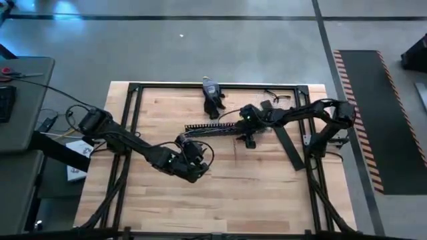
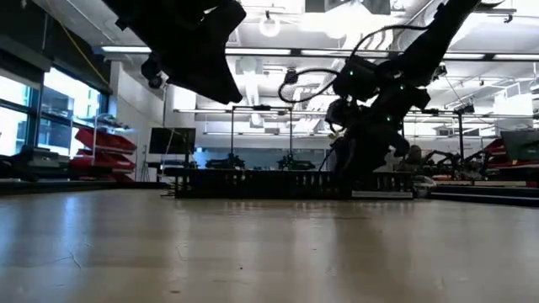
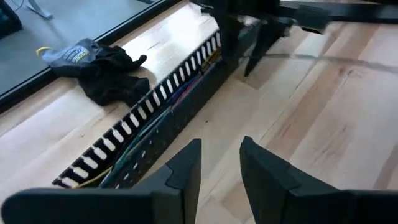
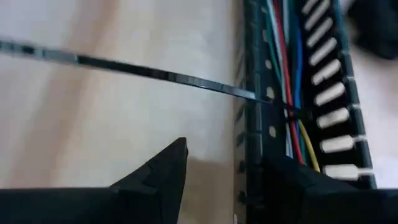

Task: Ziptie cables
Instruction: Move the black cable duct to the center of the table

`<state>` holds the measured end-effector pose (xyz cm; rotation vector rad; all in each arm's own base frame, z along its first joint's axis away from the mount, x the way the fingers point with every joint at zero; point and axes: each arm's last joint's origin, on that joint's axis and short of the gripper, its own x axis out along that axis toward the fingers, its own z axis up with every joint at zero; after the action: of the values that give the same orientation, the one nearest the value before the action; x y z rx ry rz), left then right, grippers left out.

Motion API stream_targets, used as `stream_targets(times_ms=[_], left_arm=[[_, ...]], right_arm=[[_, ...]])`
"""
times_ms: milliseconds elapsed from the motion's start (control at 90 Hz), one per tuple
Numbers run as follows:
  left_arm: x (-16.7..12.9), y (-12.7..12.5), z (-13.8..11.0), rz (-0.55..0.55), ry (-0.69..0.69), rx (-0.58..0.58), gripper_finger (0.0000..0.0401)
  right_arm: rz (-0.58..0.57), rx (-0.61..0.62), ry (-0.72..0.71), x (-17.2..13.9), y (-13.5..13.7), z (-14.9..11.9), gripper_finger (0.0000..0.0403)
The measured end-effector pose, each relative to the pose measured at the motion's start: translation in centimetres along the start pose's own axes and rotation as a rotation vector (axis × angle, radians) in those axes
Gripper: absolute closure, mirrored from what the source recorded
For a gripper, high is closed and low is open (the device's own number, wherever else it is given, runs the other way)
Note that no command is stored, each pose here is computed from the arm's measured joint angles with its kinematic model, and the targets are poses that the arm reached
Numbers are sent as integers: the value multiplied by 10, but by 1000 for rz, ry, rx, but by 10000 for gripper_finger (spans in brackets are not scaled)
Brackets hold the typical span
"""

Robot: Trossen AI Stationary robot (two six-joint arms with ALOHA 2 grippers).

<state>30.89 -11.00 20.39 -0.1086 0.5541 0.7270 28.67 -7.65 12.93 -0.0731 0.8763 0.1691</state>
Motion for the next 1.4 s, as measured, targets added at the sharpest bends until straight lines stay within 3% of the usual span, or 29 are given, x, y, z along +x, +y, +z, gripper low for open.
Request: stream_targets(times_ms=[311,567,878,967,1067,1167,1233,1400], left_arm=[[-1,-2,1,-10,-12,-24,310],[-4,-5,1,-28,-21,-32,310],[3,-4,11,-67,22,-48,314],[21,7,18,-96,112,-41,325],[46,25,29,-111,191,-6,342],[74,51,43,-94,220,32,360],[95,72,51,-140,269,46,371],[139,112,47,-224,419,66,397]], right_arm=[[58,-72,-49,16,60,23,253],[95,-153,-107,19,85,32,253],[76,-152,-227,-23,95,67,253],[38,-66,-203,-41,94,66,254],[10,14,-131,-53,99,46,254],[-30,62,-124,-61,107,28,254],[-45,94,-127,-66,110,18,254],[-36,149,-152,-79,118,5,254]])
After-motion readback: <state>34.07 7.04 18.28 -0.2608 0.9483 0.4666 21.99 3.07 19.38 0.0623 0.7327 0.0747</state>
